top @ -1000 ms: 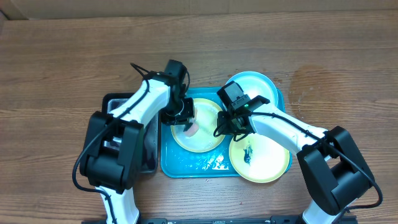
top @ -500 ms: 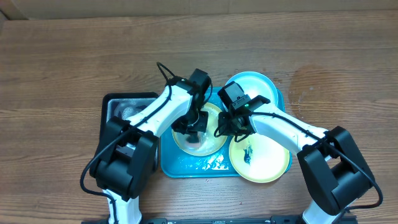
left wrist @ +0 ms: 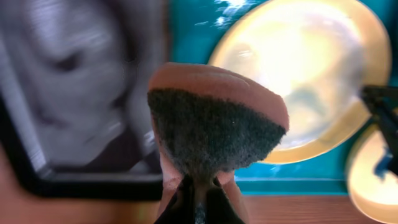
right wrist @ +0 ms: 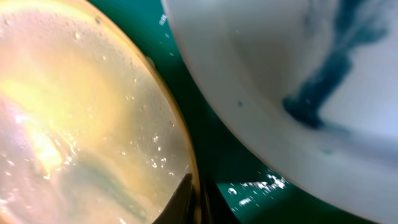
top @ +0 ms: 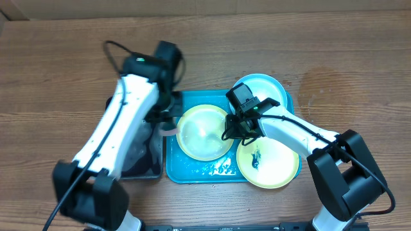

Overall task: Clean dirty plates on tray and stack at the side
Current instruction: 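Lift the sponge with left gripper back over the black tray, then lift the cleaned yellow plate by its rim with right gripper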

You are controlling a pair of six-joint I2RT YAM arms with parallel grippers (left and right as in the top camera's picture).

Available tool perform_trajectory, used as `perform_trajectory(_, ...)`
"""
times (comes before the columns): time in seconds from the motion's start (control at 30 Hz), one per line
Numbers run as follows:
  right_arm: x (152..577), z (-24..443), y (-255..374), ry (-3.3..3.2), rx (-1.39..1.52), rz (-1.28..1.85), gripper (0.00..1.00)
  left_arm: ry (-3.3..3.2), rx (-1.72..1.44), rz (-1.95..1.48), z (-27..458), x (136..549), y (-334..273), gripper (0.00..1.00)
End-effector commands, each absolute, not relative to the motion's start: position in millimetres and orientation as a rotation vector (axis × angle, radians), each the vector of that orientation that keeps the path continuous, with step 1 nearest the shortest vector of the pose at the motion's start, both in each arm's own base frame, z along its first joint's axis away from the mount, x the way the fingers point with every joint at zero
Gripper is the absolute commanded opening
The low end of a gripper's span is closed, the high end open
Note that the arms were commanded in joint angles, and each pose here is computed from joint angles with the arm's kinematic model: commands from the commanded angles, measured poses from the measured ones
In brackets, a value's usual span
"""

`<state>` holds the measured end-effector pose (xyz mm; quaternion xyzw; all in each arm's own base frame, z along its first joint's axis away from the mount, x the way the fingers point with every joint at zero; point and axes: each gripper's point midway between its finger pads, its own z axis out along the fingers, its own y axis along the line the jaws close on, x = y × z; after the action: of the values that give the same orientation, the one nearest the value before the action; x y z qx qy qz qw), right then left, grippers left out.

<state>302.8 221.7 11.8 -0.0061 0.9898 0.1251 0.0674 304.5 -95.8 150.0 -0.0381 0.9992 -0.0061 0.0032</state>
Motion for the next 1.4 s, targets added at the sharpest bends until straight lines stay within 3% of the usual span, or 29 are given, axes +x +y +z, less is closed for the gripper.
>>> perform_trajectory(0.0,298,13,235,2.994,-0.055,0.474,0.04,3.085,-0.273,0.131,168,302,-55,0.04)
perform_trajectory(0.2,301,40,237,2.934,-0.072,0.520,0.04,3.140,-0.364,0.176,170,287,-24,0.04)
perform_trajectory(0.43,304,111,242,2.759,-0.075,0.653,0.04,3.112,-0.373,0.160,169,295,-19,0.04)
perform_trajectory(0.6,300,150,229,2.693,0.152,0.704,0.04,3.108,-0.373,0.160,169,296,-19,0.04)
perform_trajectory(0.97,233,124,158,2.953,0.644,0.337,0.04,3.103,-0.356,0.162,169,298,-18,0.04)
perform_trajectory(1.37,151,131,186,3.337,0.447,0.541,0.04,3.126,-0.321,0.172,169,293,-18,0.04)
